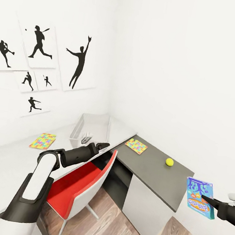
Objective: Put all the toys in the child's room - the three board games (two on the bed and one on the table), the two jigsaw puzzles on the table, and the tennis ball on the table - inside the toy box on the table in the child's room.
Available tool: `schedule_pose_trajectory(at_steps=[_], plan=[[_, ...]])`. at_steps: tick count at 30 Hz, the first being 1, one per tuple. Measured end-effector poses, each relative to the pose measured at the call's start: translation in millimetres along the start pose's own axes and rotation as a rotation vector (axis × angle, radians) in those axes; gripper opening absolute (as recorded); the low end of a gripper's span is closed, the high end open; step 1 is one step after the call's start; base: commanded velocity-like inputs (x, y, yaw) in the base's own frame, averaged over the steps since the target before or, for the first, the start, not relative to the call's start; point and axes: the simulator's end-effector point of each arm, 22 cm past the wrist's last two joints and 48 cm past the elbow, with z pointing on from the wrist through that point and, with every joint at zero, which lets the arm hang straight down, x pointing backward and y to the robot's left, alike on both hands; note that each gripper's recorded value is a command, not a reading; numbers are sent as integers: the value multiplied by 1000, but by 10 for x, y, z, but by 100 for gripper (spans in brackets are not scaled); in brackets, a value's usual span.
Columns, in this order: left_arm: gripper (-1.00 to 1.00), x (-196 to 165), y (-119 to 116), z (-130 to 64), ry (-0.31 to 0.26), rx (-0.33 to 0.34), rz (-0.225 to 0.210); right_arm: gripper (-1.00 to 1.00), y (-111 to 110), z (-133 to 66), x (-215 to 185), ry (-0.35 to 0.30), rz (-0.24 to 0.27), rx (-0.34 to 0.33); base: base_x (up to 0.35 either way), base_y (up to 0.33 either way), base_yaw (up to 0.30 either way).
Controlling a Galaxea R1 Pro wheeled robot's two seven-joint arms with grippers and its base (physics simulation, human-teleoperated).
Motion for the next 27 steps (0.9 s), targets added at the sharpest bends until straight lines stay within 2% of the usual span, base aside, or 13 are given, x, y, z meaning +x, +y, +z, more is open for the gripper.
schedule_pose_trajectory(at_steps=[9,27], plan=[[100,-11,-25,-13,-3,3,2,-100,-33,-23,-21,0,-1,17,22,-33,190],[100,-43,-59,-48,-13,6,5,-100,-30,-54,-55,-7,-5,22,2,-3,264]])
